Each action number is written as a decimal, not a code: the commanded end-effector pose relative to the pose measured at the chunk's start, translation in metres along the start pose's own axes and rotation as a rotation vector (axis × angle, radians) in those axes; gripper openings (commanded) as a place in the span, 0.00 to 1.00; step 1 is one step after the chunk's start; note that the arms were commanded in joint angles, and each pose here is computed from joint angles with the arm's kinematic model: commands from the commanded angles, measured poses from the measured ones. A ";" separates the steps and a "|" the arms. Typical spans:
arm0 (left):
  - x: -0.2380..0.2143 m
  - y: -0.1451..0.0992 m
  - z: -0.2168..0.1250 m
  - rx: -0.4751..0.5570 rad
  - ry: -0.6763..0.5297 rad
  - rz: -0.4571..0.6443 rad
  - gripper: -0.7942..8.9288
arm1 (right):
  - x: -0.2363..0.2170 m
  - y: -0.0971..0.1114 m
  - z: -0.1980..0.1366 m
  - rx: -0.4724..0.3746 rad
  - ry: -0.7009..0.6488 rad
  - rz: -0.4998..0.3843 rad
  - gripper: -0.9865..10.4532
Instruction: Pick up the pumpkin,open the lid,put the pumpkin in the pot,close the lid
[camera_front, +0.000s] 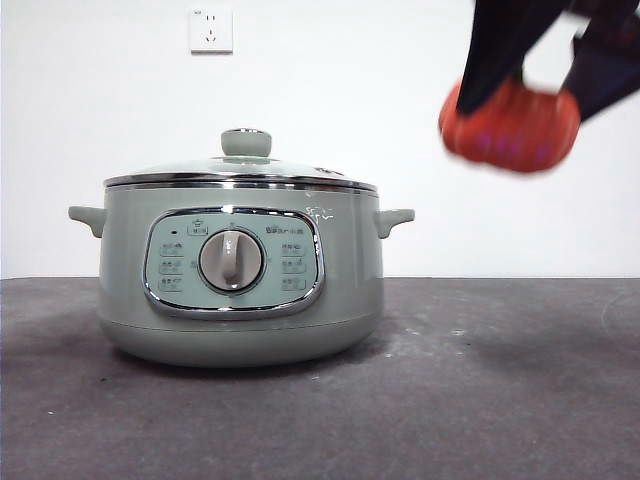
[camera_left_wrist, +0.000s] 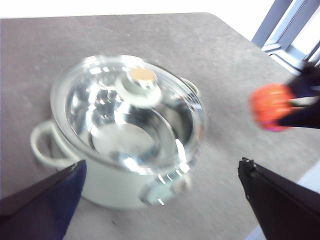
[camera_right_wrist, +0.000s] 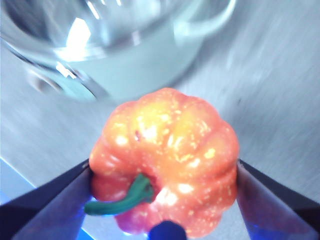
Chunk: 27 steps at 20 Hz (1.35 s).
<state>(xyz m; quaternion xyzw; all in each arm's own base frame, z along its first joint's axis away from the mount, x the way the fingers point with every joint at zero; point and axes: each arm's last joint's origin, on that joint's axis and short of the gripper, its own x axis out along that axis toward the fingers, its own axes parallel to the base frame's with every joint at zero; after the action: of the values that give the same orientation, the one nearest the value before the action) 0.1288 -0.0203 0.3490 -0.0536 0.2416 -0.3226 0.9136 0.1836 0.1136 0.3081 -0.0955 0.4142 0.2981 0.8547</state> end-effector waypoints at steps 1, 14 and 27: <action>0.015 0.005 0.020 0.025 0.004 -0.004 0.89 | -0.020 0.003 -0.003 0.012 -0.073 -0.004 0.08; 0.173 0.014 0.070 0.209 0.147 0.015 0.89 | -0.051 0.007 -0.011 0.024 -0.188 -0.001 0.08; 0.232 0.017 0.045 0.216 0.238 0.001 0.88 | -0.052 0.007 -0.010 0.023 -0.198 -0.003 0.08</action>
<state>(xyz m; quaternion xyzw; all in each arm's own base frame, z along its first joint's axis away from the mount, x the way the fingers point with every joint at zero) 0.3146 -0.1505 0.2953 0.0771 0.3065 -0.3472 0.8829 0.1482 0.0924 0.3410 -0.0612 0.3342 0.3015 0.8909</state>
